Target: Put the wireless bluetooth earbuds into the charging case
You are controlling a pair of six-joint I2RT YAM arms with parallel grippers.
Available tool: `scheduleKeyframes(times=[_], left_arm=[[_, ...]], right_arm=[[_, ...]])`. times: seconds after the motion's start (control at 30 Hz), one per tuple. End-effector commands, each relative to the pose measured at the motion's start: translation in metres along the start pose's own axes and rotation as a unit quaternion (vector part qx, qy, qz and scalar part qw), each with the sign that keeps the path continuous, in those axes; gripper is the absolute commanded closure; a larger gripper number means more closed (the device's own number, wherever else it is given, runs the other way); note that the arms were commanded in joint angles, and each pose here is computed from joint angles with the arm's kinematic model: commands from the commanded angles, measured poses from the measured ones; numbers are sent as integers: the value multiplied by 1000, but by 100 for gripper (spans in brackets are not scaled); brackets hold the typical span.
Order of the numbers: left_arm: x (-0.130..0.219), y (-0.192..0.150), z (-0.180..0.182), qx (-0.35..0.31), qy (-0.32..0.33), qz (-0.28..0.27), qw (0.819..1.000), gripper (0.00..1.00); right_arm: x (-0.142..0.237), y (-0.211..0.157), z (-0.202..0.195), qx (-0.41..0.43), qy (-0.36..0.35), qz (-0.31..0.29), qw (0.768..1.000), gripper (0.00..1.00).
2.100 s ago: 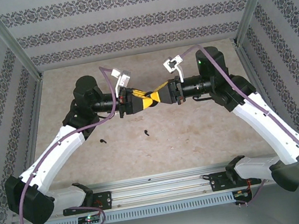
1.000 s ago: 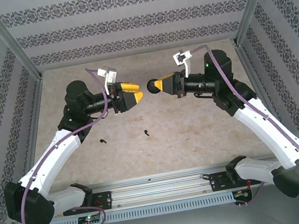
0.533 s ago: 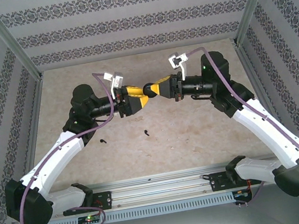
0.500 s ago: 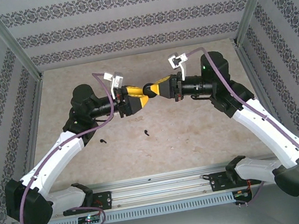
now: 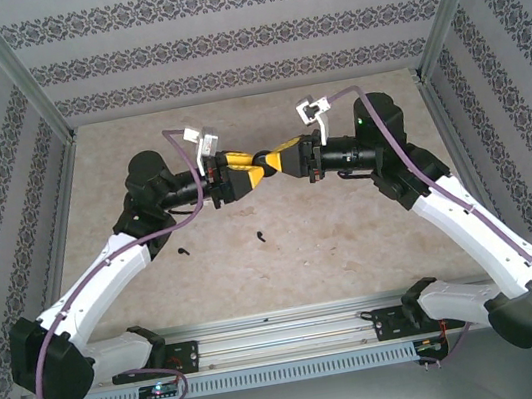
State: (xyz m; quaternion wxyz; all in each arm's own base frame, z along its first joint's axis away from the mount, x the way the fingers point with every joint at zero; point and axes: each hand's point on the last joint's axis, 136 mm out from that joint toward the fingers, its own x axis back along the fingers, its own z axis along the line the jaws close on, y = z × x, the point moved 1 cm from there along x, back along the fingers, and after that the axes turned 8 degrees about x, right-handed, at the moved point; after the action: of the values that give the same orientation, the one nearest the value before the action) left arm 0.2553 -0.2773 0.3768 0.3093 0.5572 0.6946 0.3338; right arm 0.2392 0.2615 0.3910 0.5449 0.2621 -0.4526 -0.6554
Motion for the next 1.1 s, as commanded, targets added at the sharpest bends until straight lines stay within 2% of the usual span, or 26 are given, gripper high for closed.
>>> scheduleKeyframes(times=[0.0,0.2,0.4,0.53,0.67,1.07], left_arm=[[-4,0,-9,-16,-27,1,999,67],[-4,-5,-7,-17,-27,8,999,70],[-2,-12,-5,-42,-16,25,999,99],[4,-16,-11,-102,-20,17,994,100],[10,-23,-10,-133,-8,15,991,100],[24,-26,-9,-143,24,-20,989,100]], right_arm=[[-1,7,10,23,19,-4,1000,86],[-2,7,7,23,13,-5,1000,86],[-5,7,3,15,12,0,1000,85],[-10,1,-8,-6,6,16,1000,83],[-14,-6,-21,-30,-6,26,999,75],[-24,-19,-45,-83,-33,48,995,67]])
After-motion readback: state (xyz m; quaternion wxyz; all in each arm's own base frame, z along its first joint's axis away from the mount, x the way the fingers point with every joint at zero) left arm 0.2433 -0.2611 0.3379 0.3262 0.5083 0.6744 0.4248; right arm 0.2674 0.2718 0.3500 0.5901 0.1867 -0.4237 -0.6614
